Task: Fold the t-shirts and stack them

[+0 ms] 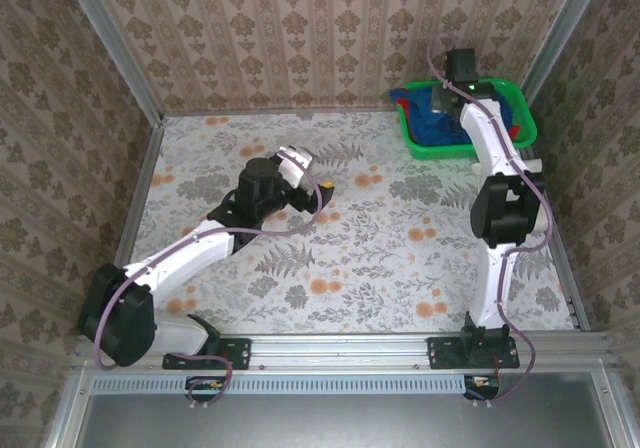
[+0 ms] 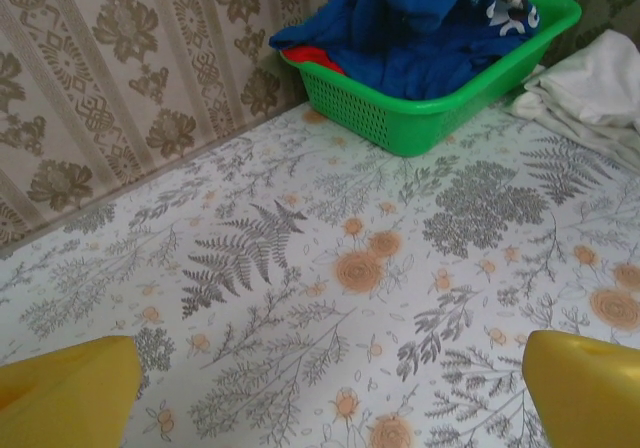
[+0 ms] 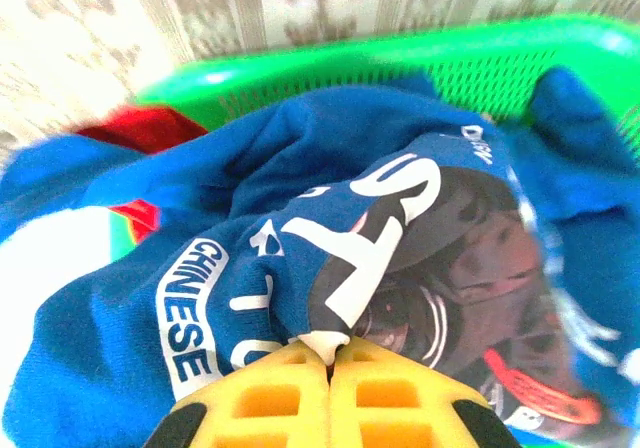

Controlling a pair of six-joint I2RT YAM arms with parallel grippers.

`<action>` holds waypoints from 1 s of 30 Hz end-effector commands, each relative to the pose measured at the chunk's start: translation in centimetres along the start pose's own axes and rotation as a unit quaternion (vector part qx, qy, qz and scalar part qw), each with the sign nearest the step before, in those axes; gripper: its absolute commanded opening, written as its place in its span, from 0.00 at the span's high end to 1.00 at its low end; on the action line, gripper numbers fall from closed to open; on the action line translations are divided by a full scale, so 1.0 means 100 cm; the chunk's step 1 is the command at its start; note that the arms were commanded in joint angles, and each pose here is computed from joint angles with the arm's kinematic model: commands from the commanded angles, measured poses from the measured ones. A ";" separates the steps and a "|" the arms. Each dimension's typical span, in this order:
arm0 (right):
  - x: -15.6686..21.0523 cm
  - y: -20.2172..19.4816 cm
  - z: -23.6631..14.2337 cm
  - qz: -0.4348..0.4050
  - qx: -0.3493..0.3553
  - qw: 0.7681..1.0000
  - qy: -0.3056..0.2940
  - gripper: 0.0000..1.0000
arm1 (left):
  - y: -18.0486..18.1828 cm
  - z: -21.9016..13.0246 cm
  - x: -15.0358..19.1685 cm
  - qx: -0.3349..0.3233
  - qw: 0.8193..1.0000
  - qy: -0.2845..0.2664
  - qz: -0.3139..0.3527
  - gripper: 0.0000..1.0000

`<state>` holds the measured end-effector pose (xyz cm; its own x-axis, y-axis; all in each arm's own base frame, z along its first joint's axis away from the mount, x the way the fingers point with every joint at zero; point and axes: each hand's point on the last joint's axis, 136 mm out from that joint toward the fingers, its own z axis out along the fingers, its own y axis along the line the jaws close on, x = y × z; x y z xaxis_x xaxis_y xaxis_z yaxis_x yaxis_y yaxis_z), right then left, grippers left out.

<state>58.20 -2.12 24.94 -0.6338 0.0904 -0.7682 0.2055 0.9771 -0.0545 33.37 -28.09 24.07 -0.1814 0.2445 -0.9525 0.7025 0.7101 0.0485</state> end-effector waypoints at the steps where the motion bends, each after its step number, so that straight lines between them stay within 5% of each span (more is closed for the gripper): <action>1: -0.053 0.002 -0.076 -0.003 -0.004 0.996 -0.094 1.00 | 0.005 0.004 -0.025 -0.011 0.999 -0.038 -0.010 0.00; 9: -0.097 0.053 -0.190 -0.039 -0.080 0.980 -0.180 1.00 | 0.029 -0.002 -0.040 -0.039 0.998 -0.054 0.000 0.00; 18: -0.120 0.133 -0.290 -0.087 -0.230 0.936 -0.253 1.00 | 0.078 -0.038 -0.042 -0.084 0.993 -0.064 -0.044 0.00; 30: -0.090 0.224 -0.308 -0.075 -0.424 0.882 -0.191 1.00 | 0.110 -0.086 -0.008 -0.154 0.979 -0.060 -0.118 0.00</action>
<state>45.50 22.54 51.14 -0.2263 -0.0010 -0.9741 -0.5296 0.8394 0.1222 35.91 -15.70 28.48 -0.1810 0.0326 -0.9829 0.4419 0.8956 -0.0517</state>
